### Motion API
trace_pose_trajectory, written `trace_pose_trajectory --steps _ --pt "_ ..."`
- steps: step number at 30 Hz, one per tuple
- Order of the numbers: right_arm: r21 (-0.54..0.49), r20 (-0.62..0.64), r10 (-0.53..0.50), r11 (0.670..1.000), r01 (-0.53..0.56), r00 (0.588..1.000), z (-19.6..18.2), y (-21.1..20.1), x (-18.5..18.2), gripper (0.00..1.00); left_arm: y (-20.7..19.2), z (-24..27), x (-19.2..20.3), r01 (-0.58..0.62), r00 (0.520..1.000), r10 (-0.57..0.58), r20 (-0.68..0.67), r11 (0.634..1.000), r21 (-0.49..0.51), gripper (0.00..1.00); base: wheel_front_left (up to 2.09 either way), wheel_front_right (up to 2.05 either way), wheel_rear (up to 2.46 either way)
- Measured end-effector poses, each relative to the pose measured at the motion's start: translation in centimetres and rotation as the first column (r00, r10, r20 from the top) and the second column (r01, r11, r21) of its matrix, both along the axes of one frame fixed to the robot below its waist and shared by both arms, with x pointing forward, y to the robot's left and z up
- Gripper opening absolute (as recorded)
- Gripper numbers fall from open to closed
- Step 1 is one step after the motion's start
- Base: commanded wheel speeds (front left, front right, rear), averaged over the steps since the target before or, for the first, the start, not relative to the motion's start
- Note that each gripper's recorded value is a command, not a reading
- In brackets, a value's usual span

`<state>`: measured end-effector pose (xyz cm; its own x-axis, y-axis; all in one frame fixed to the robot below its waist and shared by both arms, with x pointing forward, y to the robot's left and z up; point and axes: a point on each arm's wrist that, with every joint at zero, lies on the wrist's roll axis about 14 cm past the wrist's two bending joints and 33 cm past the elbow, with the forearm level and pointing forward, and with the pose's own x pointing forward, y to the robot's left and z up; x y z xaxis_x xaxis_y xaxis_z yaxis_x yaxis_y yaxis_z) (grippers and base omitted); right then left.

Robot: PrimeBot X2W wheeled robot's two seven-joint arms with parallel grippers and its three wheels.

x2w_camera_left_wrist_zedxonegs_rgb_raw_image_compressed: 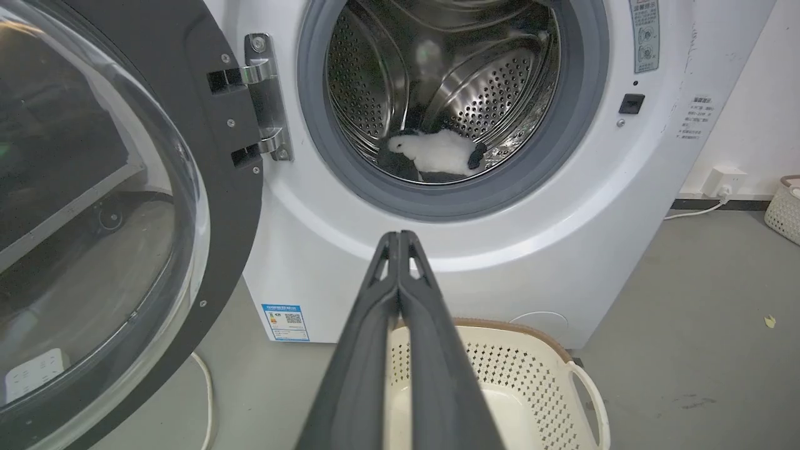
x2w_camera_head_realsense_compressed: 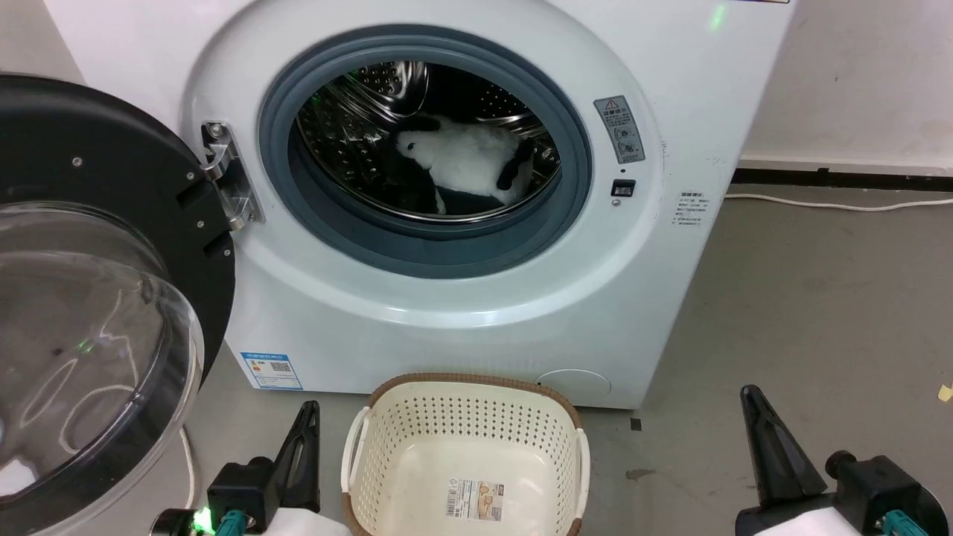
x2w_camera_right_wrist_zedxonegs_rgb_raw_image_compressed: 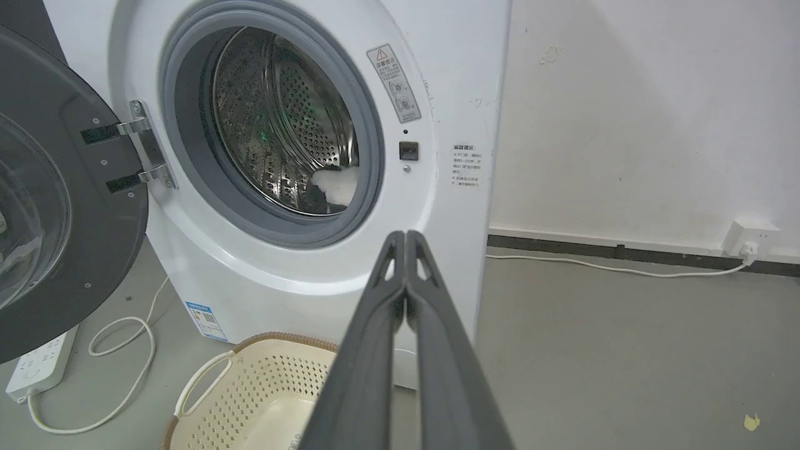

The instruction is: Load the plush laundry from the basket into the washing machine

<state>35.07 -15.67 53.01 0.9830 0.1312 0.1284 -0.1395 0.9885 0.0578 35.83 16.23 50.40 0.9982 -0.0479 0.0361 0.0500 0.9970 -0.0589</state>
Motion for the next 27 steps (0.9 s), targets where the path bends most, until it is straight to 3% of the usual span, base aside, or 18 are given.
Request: trace_pose_trajectory --steps 27 --pt "-0.034 -0.042 -0.001 0.999 -0.001 0.999 -0.4 -0.04 0.4 0.0 0.47 0.55 0.38 -0.012 1.0 0.012 -0.01 0.999 0.03 0.0 0.0 0.0 0.0"
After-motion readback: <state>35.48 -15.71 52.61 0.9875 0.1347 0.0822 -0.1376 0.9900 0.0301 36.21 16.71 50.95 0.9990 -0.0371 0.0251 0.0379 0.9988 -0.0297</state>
